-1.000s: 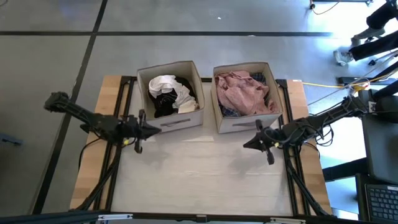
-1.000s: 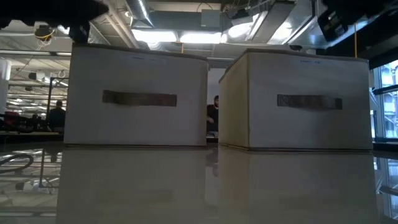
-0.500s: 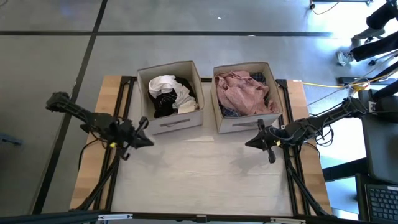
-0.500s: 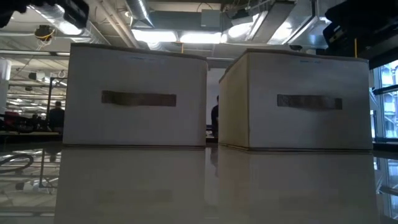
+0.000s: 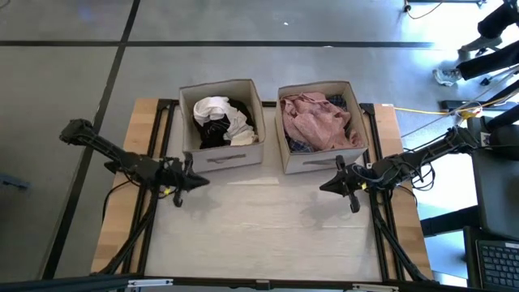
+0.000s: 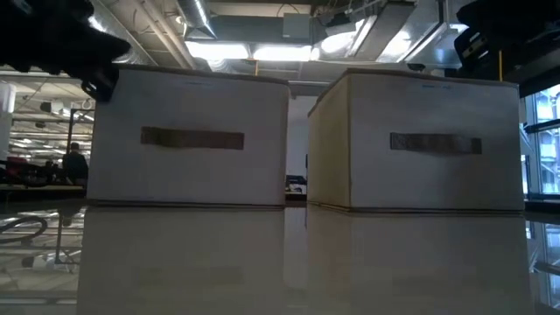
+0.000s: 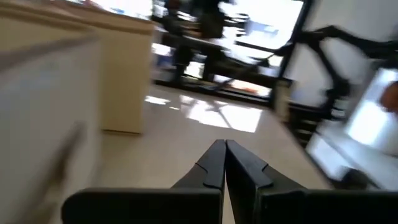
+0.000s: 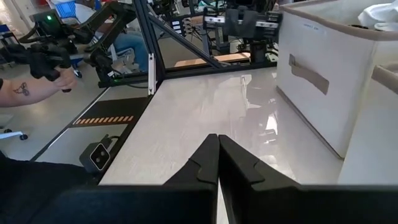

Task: Sort clothes
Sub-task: Return to Home Position

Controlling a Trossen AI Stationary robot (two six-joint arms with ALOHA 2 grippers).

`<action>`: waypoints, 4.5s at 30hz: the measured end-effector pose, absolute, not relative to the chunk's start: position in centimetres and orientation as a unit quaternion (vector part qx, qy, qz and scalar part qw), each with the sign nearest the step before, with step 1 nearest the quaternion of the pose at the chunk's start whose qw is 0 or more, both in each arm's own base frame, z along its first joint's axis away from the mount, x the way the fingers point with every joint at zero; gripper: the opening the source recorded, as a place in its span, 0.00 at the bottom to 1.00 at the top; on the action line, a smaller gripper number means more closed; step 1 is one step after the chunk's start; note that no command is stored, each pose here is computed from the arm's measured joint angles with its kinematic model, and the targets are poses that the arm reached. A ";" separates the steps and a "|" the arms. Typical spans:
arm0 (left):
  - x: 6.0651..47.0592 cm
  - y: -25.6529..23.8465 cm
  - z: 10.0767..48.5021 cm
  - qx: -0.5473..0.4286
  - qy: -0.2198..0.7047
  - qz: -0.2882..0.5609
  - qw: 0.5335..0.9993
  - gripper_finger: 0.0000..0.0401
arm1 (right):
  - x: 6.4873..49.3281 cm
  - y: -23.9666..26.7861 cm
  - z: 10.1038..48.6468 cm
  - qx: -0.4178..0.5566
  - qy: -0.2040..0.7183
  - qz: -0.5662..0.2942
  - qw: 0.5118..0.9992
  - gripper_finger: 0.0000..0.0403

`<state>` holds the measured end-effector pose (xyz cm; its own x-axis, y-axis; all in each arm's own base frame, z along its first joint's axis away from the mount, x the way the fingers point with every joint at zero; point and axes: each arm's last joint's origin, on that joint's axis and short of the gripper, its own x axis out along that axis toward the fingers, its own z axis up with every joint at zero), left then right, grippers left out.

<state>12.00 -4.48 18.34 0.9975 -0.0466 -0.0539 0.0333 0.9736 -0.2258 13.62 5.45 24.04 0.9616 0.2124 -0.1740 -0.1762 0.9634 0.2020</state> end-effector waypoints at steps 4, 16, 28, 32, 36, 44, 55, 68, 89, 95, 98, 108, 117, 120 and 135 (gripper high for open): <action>12.0 -3.9 18.1 -0.086 0.026 0.043 0.995 0.00 | 13.6 5.4 24.0 0.094 0.098 0.099 0.986 0.03; 12.1 -3.3 17.9 -0.090 0.037 0.069 0.993 0.00 | 13.7 5.5 23.4 0.096 0.105 0.108 0.984 0.03; 12.1 -3.3 17.8 -0.092 0.038 0.068 0.993 0.00 | 11.9 4.4 15.9 0.079 0.076 0.055 0.992 0.03; 12.1 -3.4 17.8 -0.093 0.040 0.057 0.993 0.00 | 11.7 3.8 15.4 0.054 0.074 -0.004 0.996 0.03; 12.1 -3.5 17.8 -0.093 0.042 0.039 0.994 0.00 | 11.8 3.3 15.6 0.049 0.065 -0.002 0.997 0.03; 11.9 -3.5 18.5 -0.071 0.017 0.005 0.997 0.00 | 11.9 2.1 16.1 0.057 0.045 0.034 0.997 0.03; 10.3 -2.4 17.3 -0.060 -0.025 0.022 0.998 0.00 | 11.3 1.3 16.0 0.061 0.046 0.029 0.997 0.03; 9.3 -1.8 17.3 -0.036 -0.035 0.058 0.997 0.00 | 10.0 1.0 16.5 0.075 0.009 0.017 0.997 0.03; 9.4 -2.1 17.2 -0.020 -0.030 0.016 0.999 0.00 | 9.9 1.1 16.6 0.077 0.004 0.035 0.996 0.03; 9.4 -2.1 17.2 -0.020 -0.030 0.016 0.999 0.00 | 9.9 1.1 16.6 0.077 0.004 0.035 0.996 0.03; 9.4 -2.1 17.2 -0.020 -0.030 0.016 0.999 0.00 | 9.9 1.1 16.6 0.077 0.003 0.035 0.996 0.03; 9.4 -2.1 17.2 -0.020 -0.029 0.016 0.999 0.00 | 9.9 1.1 16.7 0.078 0.001 0.035 0.996 0.03; 9.4 -2.1 17.2 -0.020 -0.029 0.016 0.999 0.00 | 9.9 1.1 16.7 0.078 0.001 0.035 0.996 0.03; 9.4 -2.1 17.2 -0.020 -0.029 0.016 0.999 0.00 | 9.9 1.1 16.7 0.078 0.001 0.035 0.996 0.03; 9.4 -2.1 17.2 -0.020 -0.029 0.016 0.999 0.00 | 9.9 1.1 16.7 0.077 0.000 0.035 0.996 0.03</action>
<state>9.37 -2.10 17.18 0.9978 0.0326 0.0576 -0.0303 0.9987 -0.0405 9.93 1.13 16.68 0.9975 0.0705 0.0055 -0.0705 0.9855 0.1544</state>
